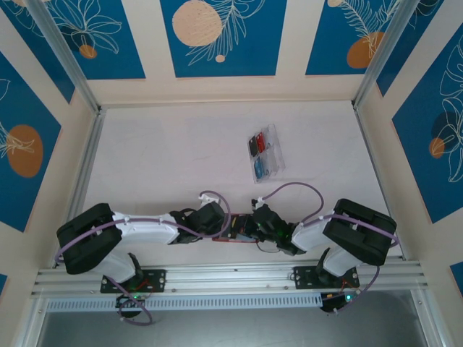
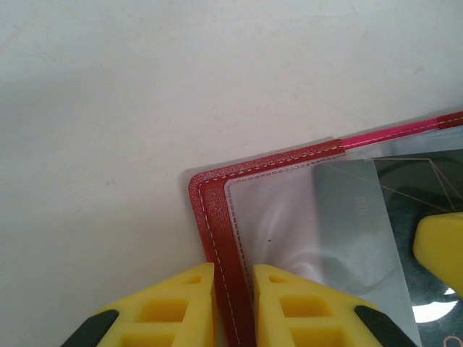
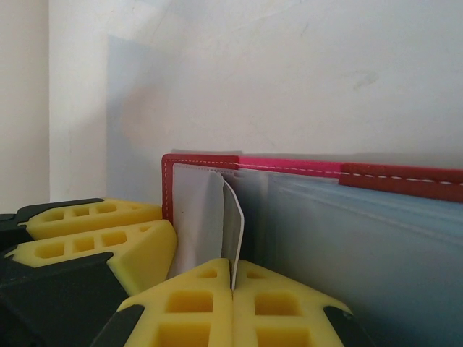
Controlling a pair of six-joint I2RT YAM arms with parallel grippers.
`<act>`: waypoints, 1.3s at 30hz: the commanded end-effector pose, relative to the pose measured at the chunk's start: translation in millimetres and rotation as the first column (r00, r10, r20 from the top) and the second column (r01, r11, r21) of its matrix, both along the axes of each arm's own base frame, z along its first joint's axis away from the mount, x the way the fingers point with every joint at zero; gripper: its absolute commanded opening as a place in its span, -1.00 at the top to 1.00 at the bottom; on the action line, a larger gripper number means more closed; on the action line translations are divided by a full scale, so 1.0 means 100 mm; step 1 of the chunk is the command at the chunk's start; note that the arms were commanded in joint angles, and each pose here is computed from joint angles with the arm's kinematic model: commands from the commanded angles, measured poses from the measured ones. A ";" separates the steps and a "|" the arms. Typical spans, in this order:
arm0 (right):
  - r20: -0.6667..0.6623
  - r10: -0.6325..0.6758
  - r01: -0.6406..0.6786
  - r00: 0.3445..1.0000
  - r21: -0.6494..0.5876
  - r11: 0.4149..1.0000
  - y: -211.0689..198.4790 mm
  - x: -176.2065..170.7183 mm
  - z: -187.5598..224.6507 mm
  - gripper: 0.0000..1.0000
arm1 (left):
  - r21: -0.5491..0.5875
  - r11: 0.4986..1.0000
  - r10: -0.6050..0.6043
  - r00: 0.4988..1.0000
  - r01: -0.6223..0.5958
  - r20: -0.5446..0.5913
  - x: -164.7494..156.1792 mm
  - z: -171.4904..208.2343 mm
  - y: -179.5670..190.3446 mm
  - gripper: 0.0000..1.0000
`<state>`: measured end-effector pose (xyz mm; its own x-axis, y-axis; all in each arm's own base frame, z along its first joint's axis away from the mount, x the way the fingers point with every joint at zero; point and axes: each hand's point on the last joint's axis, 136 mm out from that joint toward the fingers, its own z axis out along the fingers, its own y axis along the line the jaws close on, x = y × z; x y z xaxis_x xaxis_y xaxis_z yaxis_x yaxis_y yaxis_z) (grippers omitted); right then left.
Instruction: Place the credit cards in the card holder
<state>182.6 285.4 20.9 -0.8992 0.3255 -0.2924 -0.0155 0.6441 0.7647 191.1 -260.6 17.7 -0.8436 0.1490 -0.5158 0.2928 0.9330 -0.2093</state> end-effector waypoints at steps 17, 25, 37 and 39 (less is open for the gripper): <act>-0.214 0.132 -0.181 0.968 -0.229 0.956 -0.35 -0.46 -0.70 1.00 | 0.086 0.993 -0.070 0.991 0.080 -0.112 -0.26 -0.32 0.09 0.65; -0.224 0.127 -0.179 0.966 -0.226 0.958 -0.31 -0.44 -0.72 1.00 | 0.076 0.994 -0.073 0.990 0.083 -0.120 -0.27 -0.35 0.06 0.65; -0.199 0.182 -0.234 0.963 -0.277 0.932 -0.28 -0.41 -0.42 0.48 | 0.071 0.997 -0.033 0.995 0.040 -0.099 -0.25 -0.29 0.14 0.62; -0.211 0.200 -0.253 0.957 -0.265 0.930 -0.27 -0.42 -0.35 0.35 | 0.070 0.997 -0.030 0.995 0.037 -0.100 -0.25 -0.30 0.14 0.63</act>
